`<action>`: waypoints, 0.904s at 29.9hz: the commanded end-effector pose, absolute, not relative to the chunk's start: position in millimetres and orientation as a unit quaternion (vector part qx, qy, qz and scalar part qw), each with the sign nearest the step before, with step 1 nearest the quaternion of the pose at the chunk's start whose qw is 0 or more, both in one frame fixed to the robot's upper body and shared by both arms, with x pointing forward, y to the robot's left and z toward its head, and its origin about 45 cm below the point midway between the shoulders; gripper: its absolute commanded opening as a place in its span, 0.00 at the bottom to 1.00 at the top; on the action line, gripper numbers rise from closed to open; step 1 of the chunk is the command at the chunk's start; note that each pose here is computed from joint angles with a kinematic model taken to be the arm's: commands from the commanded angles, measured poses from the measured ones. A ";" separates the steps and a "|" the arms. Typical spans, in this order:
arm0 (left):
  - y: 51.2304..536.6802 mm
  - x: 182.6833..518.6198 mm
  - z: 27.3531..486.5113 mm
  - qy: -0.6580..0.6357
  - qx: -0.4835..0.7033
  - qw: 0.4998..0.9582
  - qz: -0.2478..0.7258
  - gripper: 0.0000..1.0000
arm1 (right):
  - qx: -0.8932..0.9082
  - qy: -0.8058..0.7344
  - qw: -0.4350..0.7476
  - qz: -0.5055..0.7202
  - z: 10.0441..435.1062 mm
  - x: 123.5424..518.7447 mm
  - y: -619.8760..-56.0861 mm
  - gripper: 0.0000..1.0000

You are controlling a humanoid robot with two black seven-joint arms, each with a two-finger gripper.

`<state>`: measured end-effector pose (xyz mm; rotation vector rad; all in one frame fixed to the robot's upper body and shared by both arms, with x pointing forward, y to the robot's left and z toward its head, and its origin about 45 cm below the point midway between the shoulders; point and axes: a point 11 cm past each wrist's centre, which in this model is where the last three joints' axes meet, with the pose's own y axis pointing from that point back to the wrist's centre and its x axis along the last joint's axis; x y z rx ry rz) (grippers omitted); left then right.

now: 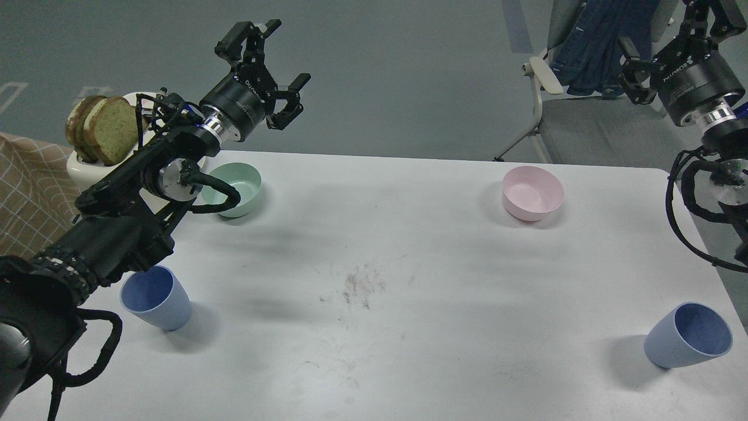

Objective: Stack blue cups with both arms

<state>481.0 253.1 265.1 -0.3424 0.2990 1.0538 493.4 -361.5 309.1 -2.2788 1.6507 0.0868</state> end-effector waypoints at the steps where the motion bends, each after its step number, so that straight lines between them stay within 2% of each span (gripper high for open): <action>1: 253.3 481.2 265.5 0.141 -0.166 0.838 0.500 0.98 | -0.800 0.578 0.159 0.030 307.3 492.9 -361.2 1.00; 22: 255.2 482.9 266.5 0.139 -0.166 0.834 0.508 0.98 | -0.796 0.587 0.144 0.028 300.0 493.6 -365.5 1.00; 27: 259.4 485.5 262.6 0.141 -0.157 0.819 0.533 0.98 | -0.796 0.587 0.142 0.032 296.1 493.2 -363.9 1.00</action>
